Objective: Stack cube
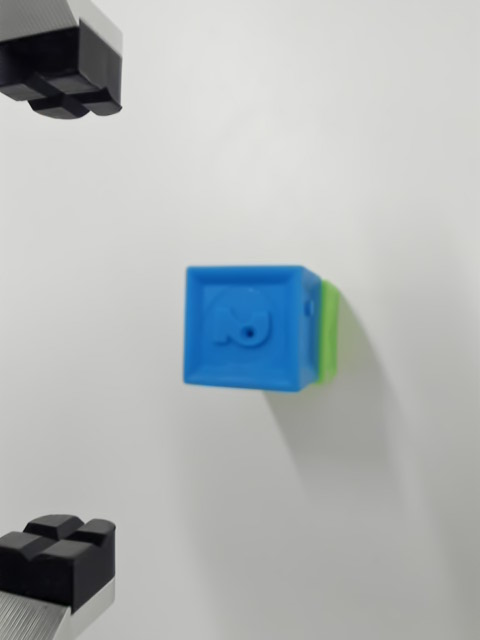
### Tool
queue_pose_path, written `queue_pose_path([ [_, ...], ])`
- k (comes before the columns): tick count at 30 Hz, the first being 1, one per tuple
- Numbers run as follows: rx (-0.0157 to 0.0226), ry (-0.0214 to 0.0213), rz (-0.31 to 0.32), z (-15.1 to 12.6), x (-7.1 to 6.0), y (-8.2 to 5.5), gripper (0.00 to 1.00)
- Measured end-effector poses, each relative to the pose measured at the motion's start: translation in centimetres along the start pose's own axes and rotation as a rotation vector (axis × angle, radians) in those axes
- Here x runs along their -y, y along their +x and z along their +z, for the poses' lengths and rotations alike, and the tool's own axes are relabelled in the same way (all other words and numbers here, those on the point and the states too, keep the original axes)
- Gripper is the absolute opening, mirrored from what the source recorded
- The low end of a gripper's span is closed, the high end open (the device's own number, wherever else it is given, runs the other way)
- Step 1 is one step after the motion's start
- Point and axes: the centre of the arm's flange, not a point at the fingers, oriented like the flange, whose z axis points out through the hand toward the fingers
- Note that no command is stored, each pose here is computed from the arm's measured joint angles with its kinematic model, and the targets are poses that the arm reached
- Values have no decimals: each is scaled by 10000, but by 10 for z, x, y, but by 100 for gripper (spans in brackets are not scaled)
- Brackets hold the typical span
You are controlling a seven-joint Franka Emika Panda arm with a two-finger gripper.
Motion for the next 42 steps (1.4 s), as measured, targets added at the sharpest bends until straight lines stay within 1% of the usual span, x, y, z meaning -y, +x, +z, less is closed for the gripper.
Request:
queue_pose_path([
  [1,3,-4,-1,-4,0,0,100],
  [6,1,9,-3,-27,0,0,100],
  [10,10,7,-4,-41,0,0,100],
  [14,13,13,-3,-59,1,0,100],
  [15,8,19,-3,-63,1,0,100],
  [19,13,14,-5,-78,1,0,100],
  [21,11,19,-4,-86,1,0,100],
  [23,14,17,-3,-91,1,0,100],
  [27,10,28,-2,-105,1,0,100],
  [29,17,20,-2,-111,1,0,100],
  [30,15,23,-1,-113,1,0,100],
  [35,23,15,-3,-125,1,0,100],
  [38,14,30,-3,-132,1,0,100],
  [42,20,24,-3,-138,1,0,100],
])
